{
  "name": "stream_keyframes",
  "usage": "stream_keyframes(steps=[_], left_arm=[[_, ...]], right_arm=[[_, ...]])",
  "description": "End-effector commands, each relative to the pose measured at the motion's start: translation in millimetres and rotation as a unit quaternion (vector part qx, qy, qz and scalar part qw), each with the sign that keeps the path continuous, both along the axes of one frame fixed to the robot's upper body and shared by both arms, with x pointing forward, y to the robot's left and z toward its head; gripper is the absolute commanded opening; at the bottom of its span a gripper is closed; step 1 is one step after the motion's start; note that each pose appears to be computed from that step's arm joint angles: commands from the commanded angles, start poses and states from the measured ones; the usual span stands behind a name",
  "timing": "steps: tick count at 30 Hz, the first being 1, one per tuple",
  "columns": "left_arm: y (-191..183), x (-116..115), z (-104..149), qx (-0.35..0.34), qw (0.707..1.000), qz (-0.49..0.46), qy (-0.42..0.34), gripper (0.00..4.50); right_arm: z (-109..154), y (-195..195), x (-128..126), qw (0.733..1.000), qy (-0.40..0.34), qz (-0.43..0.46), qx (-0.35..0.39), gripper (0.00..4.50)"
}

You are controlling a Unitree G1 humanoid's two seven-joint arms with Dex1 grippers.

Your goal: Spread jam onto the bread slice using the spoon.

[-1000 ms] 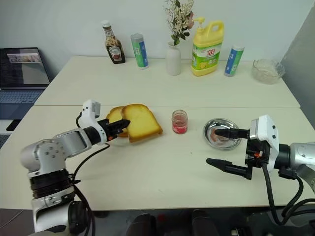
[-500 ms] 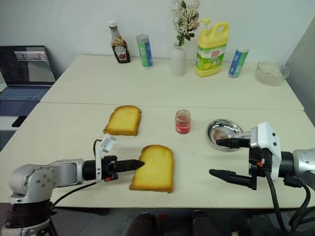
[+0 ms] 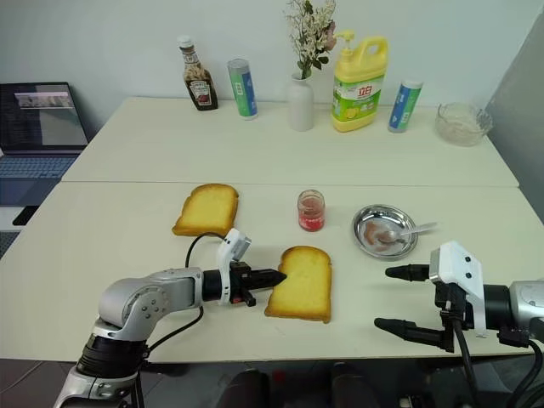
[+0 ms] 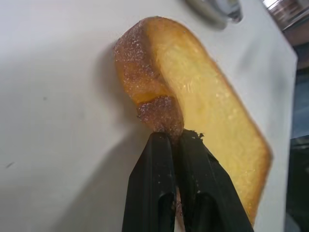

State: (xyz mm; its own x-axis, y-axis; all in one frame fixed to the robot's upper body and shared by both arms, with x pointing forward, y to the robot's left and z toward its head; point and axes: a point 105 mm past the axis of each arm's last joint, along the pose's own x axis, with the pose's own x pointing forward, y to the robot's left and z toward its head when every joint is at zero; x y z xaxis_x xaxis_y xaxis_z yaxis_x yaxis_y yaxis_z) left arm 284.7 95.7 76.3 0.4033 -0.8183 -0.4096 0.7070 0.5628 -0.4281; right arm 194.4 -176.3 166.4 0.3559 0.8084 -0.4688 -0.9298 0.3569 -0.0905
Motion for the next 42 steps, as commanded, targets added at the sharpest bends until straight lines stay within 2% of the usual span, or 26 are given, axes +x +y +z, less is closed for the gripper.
stream_keyframes(steps=[1, 10, 14, 18, 21, 25, 30, 32, 34, 36, 40, 42], left_arm=[[3, 7, 3, 0.014, 1.000, 0.010, -0.019, 0.27], [16, 4, 9, 0.021, 0.999, 0.027, -0.025, 3.02], [36, 6, 17, 0.066, 0.994, 0.058, -0.071, 4.34], [62, 10, 31, 0.120, 0.978, 0.080, -0.149, 4.44], [66, 9, 49, 0.118, 0.968, 0.066, -0.210, 4.44], [46, -3, 97, 0.087, 0.936, -0.032, -0.340, 4.44], [23, -15, 109, 0.106, 0.896, -0.158, -0.400, 4.44], [13, -17, 121, 0.081, 0.892, -0.175, -0.409, 4.44], [-2, -22, 137, 0.045, 0.886, -0.203, -0.414, 4.44], [-7, -22, 139, 0.050, 0.878, -0.221, -0.422, 4.44], [-15, -20, 139, 0.033, 0.882, -0.225, -0.412, 4.44], [-20, -23, 141, 0.022, 0.885, -0.235, -0.401, 4.44]], right_arm=[[5, 3, -2, 1.000, -0.017, 0.013, -0.002, 4.50], [7, 5, -2, 1.000, -0.019, 0.017, 0.008, 4.50], [8, 4, -1, 1.000, -0.027, 0.013, 0.010, 4.50], [10, 3, 3, 0.999, -0.043, -0.001, 0.016, 4.50], [14, -1, 8, 0.997, -0.061, -0.024, 0.030, 4.50], [26, -18, 25, 0.981, -0.119, -0.129, 0.079, 4.50], [17, -39, 35, 0.950, -0.132, -0.250, 0.131, 4.50], [14, -50, 39, 0.934, -0.134, -0.296, 0.151, 4.50], [8, -66, 47, 0.897, -0.130, -0.374, 0.195, 4.50], [2, -82, 56, 0.854, -0.128, -0.442, 0.242, 4.50], [-26, -92, 71, 0.811, -0.087, -0.510, 0.274, 4.50], [-32, -104, 81, 0.775, -0.079, -0.547, 0.307, 4.50]])
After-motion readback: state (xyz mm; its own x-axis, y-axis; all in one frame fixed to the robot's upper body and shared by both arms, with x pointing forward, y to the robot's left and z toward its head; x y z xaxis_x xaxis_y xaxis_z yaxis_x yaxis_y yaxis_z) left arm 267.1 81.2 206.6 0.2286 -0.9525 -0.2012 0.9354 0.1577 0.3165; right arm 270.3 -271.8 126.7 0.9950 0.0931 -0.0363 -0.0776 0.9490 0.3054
